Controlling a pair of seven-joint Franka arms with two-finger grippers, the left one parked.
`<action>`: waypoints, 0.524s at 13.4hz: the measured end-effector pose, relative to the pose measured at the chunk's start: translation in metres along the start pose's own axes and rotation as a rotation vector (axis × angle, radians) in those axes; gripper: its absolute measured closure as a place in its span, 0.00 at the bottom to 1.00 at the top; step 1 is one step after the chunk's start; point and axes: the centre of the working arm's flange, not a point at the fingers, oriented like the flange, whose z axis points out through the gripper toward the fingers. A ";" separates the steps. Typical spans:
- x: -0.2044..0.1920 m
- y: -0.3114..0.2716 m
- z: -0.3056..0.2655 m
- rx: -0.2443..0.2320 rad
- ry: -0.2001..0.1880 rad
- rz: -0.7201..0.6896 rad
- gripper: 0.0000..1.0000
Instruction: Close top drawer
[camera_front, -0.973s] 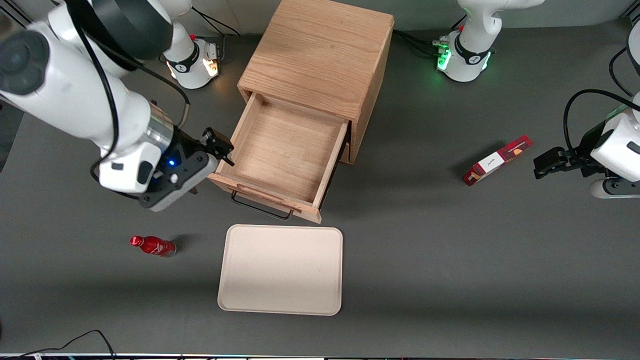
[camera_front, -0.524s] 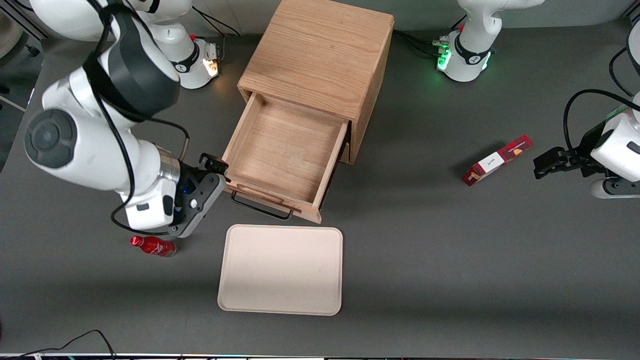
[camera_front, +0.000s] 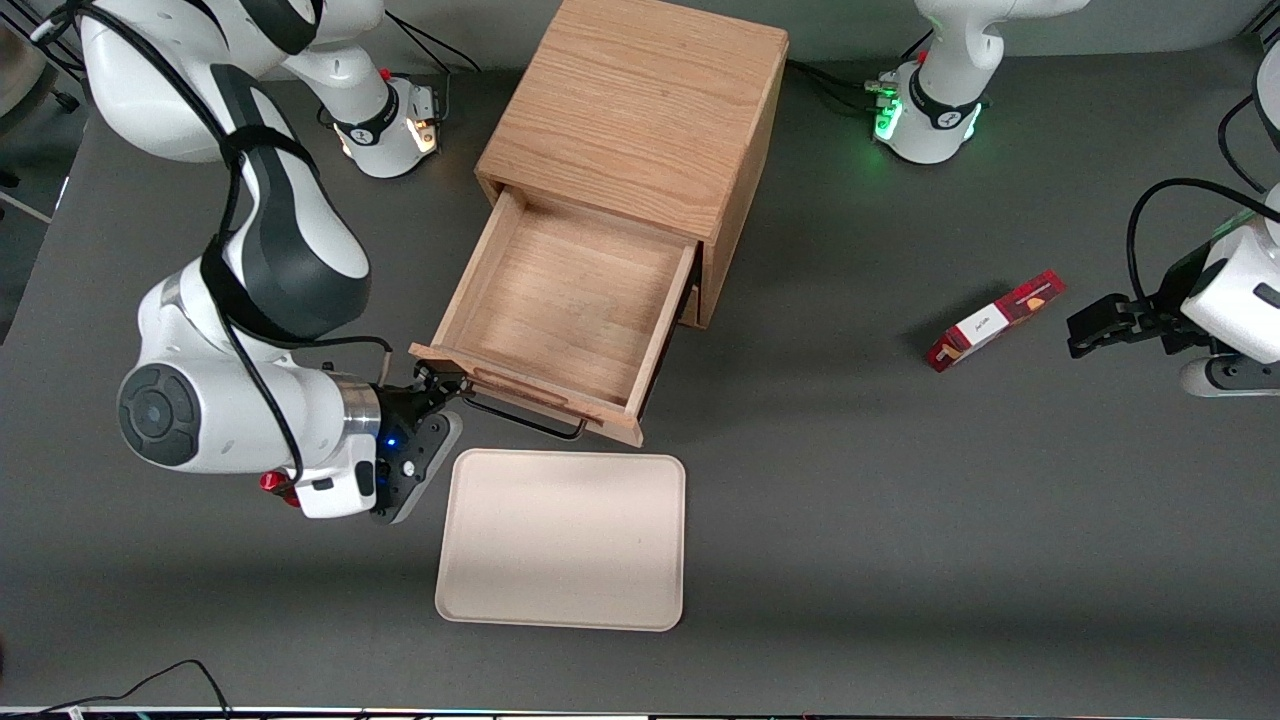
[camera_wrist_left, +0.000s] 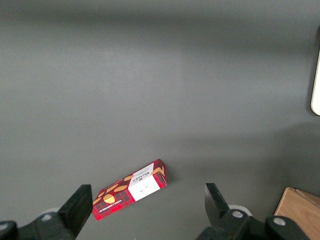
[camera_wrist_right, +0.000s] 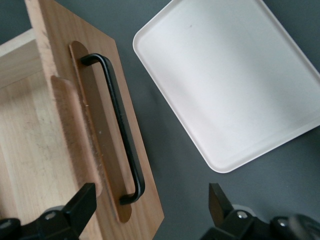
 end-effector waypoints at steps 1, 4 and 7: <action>0.002 0.001 0.006 0.008 -0.005 0.000 0.00; 0.007 0.006 0.027 0.031 -0.021 0.004 0.00; 0.011 0.013 0.046 0.062 -0.015 0.031 0.00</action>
